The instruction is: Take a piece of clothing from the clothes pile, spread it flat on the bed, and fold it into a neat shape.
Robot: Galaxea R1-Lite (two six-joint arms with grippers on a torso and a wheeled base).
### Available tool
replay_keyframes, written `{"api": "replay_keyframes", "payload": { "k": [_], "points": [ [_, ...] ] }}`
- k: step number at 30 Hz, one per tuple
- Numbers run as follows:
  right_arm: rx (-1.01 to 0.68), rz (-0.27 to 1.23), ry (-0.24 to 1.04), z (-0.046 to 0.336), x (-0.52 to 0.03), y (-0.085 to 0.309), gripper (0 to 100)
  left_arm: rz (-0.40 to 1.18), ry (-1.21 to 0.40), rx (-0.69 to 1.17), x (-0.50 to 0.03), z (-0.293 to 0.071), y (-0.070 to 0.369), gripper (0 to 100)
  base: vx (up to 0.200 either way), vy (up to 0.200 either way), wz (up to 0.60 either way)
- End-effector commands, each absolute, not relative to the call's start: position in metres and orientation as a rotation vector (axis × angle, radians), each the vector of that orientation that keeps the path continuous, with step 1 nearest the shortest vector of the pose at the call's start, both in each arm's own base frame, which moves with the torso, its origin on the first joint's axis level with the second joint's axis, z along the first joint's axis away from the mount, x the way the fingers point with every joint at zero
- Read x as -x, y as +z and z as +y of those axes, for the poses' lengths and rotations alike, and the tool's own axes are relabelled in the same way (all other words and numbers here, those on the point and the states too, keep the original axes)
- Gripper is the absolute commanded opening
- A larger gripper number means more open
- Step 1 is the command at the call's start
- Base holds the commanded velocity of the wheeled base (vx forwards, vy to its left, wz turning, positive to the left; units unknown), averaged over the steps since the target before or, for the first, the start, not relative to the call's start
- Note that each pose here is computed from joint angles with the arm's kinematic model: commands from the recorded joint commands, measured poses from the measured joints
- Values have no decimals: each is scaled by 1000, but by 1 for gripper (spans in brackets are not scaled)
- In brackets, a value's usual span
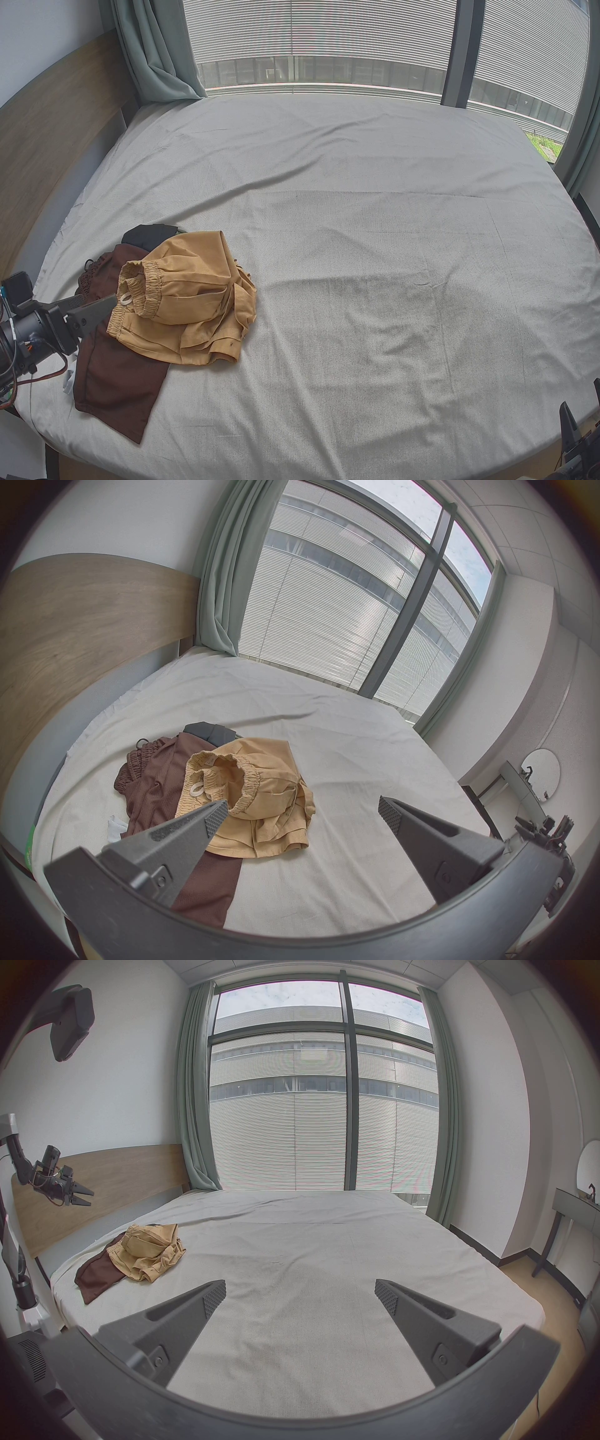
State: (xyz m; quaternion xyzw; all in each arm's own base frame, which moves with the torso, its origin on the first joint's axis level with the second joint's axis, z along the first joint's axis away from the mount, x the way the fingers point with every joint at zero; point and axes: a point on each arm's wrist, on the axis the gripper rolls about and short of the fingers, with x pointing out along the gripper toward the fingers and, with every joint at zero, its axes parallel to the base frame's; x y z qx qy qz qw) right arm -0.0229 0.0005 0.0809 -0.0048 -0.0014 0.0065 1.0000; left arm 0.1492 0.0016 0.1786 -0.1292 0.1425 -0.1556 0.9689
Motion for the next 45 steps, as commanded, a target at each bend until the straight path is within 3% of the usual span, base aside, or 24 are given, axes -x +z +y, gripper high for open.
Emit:
{"api": "replay_keyframes", "payload": {
  "k": [1,45],
  "points": [
    [11,1,14,1,23,76,100,338,-309,255,-165,3,172,100,0,0,0],
    [9,1,14,1,23,76,100,381,-345,243,-274,12,113,100,0,0,0]
  ]
}}
